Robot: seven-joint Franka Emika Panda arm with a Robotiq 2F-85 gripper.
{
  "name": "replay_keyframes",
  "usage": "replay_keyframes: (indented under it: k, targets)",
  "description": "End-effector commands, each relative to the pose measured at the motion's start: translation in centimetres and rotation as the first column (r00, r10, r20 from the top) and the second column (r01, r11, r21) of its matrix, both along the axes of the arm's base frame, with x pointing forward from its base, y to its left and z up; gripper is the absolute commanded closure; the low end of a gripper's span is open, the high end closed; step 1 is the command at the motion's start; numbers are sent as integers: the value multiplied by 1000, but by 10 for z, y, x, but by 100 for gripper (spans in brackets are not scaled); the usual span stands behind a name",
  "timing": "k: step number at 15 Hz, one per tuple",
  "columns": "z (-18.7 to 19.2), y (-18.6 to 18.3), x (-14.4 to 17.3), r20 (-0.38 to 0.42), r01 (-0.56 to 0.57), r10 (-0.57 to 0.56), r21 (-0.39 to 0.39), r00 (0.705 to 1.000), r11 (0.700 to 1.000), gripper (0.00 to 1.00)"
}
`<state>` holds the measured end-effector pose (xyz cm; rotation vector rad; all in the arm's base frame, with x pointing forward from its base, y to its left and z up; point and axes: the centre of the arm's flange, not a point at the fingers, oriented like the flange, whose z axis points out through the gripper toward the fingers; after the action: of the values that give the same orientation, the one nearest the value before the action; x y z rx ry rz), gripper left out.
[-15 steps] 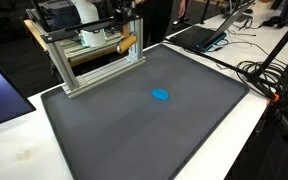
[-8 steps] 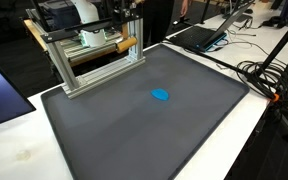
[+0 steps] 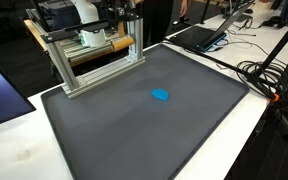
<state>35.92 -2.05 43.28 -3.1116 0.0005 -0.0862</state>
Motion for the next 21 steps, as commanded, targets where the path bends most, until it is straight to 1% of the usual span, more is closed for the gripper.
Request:
replay_keyframes:
  k: [1, 3, 4, 5, 9, 10, 14, 17, 21]
  targets:
    - [-15, 10, -29, -13, 4, -4, -10, 1000, 1000, 78]
    - [-14, 11, -31, -10, -20, 19, -11, 1000, 1000, 78]
    - [-13, 12, -29, -17, -33, 33, -13, 999, 999, 28]
    - [-13, 13, -29, -13, -45, 45, -18, 999, 999, 27]
    - [-6, 18, -22, 2, -110, 111, -55, 994, 992, 2]
    - [-4, 20, -20, 6, -129, 129, -64, 992, 990, 0]
    - [6, 24, -11, 1, -173, 174, -103, 985, 980, 0]
    - [14, 25, -6, -9, -178, 179, -126, 984, 976, 0]
    - [20, 26, -2, -50, -182, 177, -146, 983, 972, 0]
